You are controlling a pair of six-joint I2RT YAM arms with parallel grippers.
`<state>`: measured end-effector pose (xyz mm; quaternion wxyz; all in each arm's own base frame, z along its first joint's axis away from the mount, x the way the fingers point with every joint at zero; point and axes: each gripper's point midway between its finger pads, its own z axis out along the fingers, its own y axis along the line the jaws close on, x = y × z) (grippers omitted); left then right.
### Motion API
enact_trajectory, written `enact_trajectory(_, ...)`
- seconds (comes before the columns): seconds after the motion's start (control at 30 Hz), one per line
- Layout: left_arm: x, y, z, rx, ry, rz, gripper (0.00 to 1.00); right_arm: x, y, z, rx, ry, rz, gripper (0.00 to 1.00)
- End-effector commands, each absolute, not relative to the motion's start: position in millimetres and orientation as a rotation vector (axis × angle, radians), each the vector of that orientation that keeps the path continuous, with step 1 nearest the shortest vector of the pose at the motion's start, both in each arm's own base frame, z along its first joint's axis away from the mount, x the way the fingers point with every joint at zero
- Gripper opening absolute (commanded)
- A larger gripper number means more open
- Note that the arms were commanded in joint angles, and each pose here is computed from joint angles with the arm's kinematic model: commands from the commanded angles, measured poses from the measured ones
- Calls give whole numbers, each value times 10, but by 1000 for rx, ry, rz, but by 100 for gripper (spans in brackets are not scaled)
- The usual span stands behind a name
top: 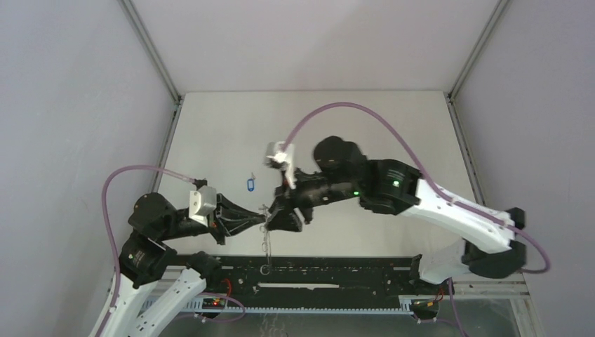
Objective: Put the keys on the keyring
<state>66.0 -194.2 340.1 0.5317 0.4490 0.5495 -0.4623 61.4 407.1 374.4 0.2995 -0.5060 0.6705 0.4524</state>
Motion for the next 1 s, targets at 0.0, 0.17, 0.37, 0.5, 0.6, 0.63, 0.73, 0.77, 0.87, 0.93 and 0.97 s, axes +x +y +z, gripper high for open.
enact_trajectory(0.0,678,-1955,3916,911,1178,-1166,0,677,3780,4450,-1045,1504,1498,53)
enact_trajectory(0.17,695,-1959,4074,851,1164,-1205,0,678,3675,4362,-991,1485,1493,49)
enact_trajectory(0.37,809,-1940,4090,805,1182,-1161,0,547,3773,4244,-1013,1485,1379,51)
enact_trajectory(0.5,862,-1923,4087,789,1198,-1132,0,612,3827,4117,-1006,1542,1219,50)
enact_trajectory(0.6,870,-1918,4079,795,1202,-1118,0,612,3907,4058,-1044,1563,1110,41)
enact_trajectory(0.63,877,-1917,4068,797,1205,-1112,0,597,3941,4043,-1062,1562,1088,37)
enact_trajectory(0.73,886,-1911,4061,804,1203,-1096,0,562,4028,4013,-1104,1565,1036,31)
enact_trajectory(0.77,890,-1906,4068,802,1202,-1092,0,563,4047,4002,-1110,1568,1016,29)
enact_trajectory(0.87,894,-1890,4093,793,1196,-1081,0,629,4078,3902,-1116,1611,899,28)
enact_trajectory(0.93,902,-1874,4109,781,1194,-1071,0,699,4073,3816,-1108,1654,783,35)
enact_trajectory(0.97,914,-1867,4112,774,1195,-1065,0,728,4073,3761,-1112,1668,720,40)
